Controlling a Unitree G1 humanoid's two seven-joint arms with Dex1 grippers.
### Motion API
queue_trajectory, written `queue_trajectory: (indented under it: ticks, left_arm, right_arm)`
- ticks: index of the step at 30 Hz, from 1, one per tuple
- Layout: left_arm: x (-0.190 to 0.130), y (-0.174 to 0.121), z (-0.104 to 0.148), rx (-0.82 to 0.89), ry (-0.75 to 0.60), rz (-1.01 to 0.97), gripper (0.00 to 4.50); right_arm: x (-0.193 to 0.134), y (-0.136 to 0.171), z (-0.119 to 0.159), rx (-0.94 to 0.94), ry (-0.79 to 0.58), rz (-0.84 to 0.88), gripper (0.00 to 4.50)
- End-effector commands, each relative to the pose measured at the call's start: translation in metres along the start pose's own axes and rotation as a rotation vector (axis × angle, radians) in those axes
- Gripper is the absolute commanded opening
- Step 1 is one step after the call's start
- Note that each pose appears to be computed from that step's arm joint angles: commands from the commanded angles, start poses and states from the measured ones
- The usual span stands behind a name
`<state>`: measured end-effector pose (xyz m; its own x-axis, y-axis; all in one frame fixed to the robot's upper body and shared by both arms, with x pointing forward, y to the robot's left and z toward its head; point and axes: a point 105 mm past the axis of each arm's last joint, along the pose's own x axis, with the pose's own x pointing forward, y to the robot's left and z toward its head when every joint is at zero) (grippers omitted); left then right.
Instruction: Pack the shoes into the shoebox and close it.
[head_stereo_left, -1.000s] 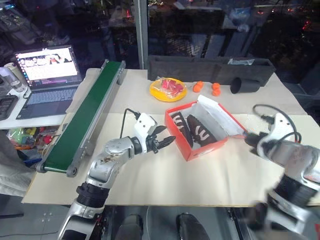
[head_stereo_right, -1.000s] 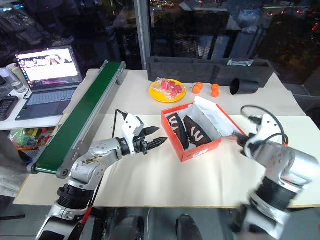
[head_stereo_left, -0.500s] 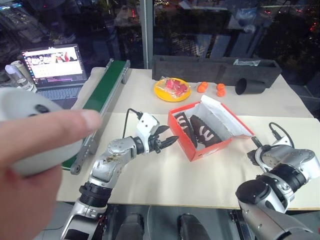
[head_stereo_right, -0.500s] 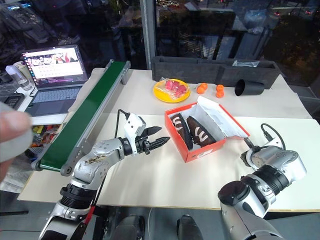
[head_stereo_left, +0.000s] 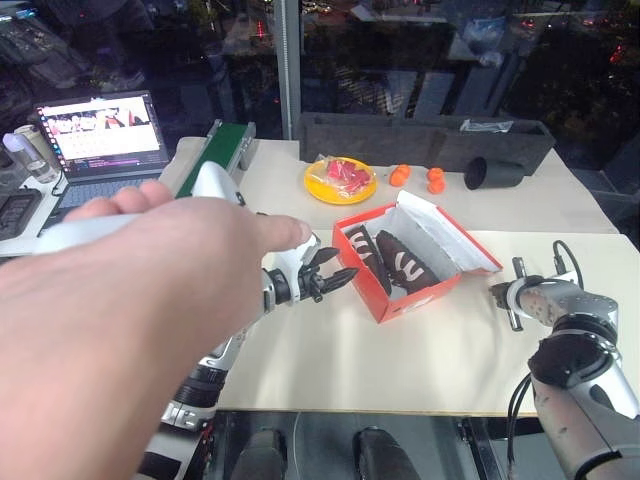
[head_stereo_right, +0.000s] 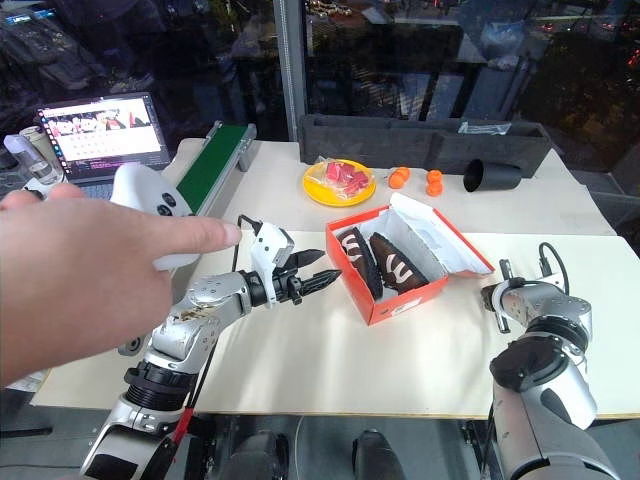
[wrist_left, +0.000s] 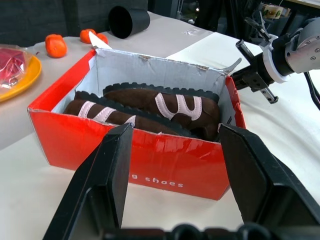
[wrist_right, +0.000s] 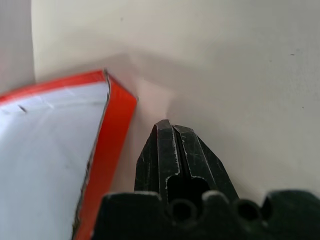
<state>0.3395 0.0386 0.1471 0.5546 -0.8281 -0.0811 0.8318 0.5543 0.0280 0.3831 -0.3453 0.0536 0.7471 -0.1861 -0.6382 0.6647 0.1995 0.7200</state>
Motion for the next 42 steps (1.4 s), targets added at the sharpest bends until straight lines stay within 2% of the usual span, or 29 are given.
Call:
queue_trajectory:
  ticks: [1, 4, 8, 13, 19, 22, 24, 26, 28, 31, 36, 38, 40, 42]
  left_arm:
    - [0.004, -0.001, 0.016, 0.049, -0.045, -0.019, 2.9]
    - [0.004, -0.001, 0.017, 0.054, -0.044, -0.021, 2.9]
    - [0.004, 0.0, 0.017, 0.056, -0.042, -0.021, 2.9]
    - [0.003, 0.0, 0.017, 0.06, -0.039, -0.019, 2.9]
    - [0.002, -0.001, 0.017, 0.064, -0.031, -0.03, 2.9]
    - [0.002, -0.001, 0.017, 0.068, -0.028, -0.032, 2.9]
    - [0.002, 0.0, 0.018, 0.071, -0.027, -0.034, 2.9]
    - [0.002, 0.0, 0.019, 0.075, -0.026, -0.034, 2.9]
    - [0.002, 0.0, 0.019, 0.079, -0.025, -0.035, 2.9]
    - [0.0, 0.001, 0.02, 0.083, -0.025, -0.025, 2.9]
    - [-0.004, 0.002, 0.021, 0.087, -0.024, -0.01, 2.9]
    - [-0.005, 0.003, 0.022, 0.087, -0.023, -0.002, 2.9]
    - [-0.005, 0.002, 0.022, 0.087, -0.022, 0.0, 2.9]
    - [-0.005, 0.002, 0.022, 0.088, -0.022, -0.001, 2.9]
  right_arm:
    - [0.002, 0.021, -0.011, 0.008, 0.023, 0.068, 0.04]
    - [0.0, 0.045, -0.025, 0.0, 0.065, 0.182, 0.04]
    - [-0.001, 0.06, -0.031, -0.013, 0.071, 0.272, 0.04]
    - [-0.006, 0.073, -0.011, 0.051, -0.032, 0.389, 0.04]
    - [-0.033, 0.114, 0.02, 0.113, -0.178, 0.681, 0.04]
    - [-0.051, 0.143, 0.011, 0.052, -0.137, 0.863, 0.04]
    - [-0.063, 0.159, 0.007, -0.035, -0.158, 0.957, 0.04]
    - [-0.076, 0.174, -0.004, -0.125, -0.138, 1.047, 0.04]
    - [-0.089, 0.183, -0.029, -0.239, -0.082, 1.104, 0.04]
    - [-0.122, 0.174, -0.074, -0.44, -0.018, 1.148, 0.04]
    - [-0.152, 0.123, -0.131, -0.741, 0.101, 1.043, 0.04]
    - [-0.148, 0.099, -0.151, -0.867, 0.184, 0.942, 0.04]
    - [-0.13, 0.081, -0.158, -0.983, 0.222, 0.799, 0.04]
    - [-0.116, 0.077, -0.162, -1.063, 0.236, 0.718, 0.04]
